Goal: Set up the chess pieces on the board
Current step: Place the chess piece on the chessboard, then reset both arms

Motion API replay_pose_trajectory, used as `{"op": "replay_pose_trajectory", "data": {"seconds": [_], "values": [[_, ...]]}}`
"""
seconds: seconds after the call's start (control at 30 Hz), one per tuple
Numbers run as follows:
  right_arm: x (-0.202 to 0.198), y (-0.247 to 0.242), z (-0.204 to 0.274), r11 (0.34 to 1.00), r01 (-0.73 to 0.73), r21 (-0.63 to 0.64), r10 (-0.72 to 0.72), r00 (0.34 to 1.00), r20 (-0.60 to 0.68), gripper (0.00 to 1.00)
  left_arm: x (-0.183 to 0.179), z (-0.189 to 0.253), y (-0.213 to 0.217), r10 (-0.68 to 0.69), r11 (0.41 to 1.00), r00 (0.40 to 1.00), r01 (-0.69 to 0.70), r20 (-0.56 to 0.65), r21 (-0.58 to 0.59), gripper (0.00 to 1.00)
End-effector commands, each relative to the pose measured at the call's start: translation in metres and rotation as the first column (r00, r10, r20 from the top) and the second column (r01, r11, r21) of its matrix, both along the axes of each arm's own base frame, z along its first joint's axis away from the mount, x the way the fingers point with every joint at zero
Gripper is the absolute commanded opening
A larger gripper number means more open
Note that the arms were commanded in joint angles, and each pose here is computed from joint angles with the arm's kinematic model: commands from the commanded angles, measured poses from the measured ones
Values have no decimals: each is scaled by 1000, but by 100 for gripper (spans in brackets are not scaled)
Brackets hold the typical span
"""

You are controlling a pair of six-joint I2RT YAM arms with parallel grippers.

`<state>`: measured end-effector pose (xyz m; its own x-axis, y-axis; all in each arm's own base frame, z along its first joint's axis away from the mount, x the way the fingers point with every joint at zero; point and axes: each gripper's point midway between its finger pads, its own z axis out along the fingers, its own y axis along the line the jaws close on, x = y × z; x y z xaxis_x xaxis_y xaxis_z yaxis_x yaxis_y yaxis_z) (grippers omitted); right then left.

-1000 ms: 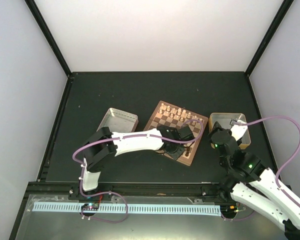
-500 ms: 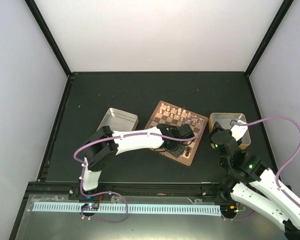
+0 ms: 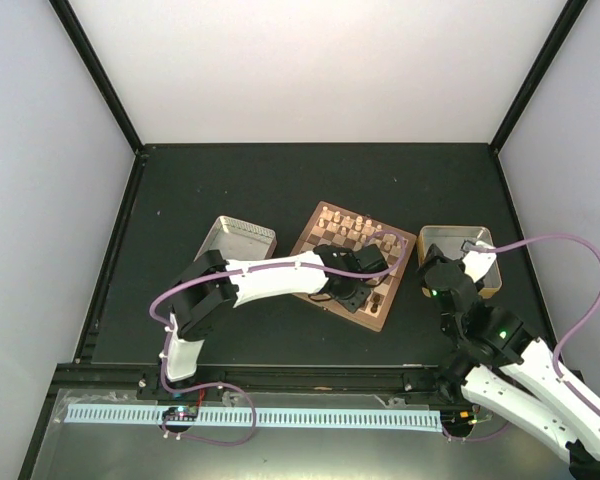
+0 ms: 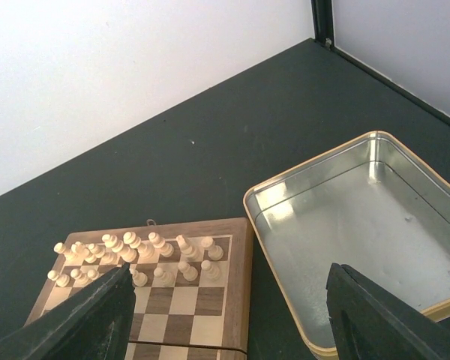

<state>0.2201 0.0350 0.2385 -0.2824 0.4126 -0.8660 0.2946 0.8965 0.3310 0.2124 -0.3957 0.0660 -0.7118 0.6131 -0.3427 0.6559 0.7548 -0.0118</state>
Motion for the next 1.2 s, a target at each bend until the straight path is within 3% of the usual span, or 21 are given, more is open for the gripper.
{"op": "replay_pose_trajectory", "data": {"seconds": [0.0,0.4,0.6,0.83,0.97,1.17], "values": [[0,-4,6,999,20,32,-21,999,31,71,3,37,-13,-14,996,1000,15,18,-88,39],[-3,-5,16,998,10,62,-13,998,57,71,6,101,-12,18,974,999,-7,47,-228,39],[-2,1,33,998,-57,22,55,994,91,71,25,157,23,136,929,983,-85,119,-359,41],[-10,16,74,965,-242,-98,256,952,167,75,42,241,116,347,819,880,-117,323,-562,70],[-22,10,93,954,-277,-119,296,933,206,89,28,279,169,431,771,781,-58,453,-634,96],[-42,-4,114,950,-298,-96,313,915,256,100,-1,307,241,547,719,670,-68,502,-691,99]]}}
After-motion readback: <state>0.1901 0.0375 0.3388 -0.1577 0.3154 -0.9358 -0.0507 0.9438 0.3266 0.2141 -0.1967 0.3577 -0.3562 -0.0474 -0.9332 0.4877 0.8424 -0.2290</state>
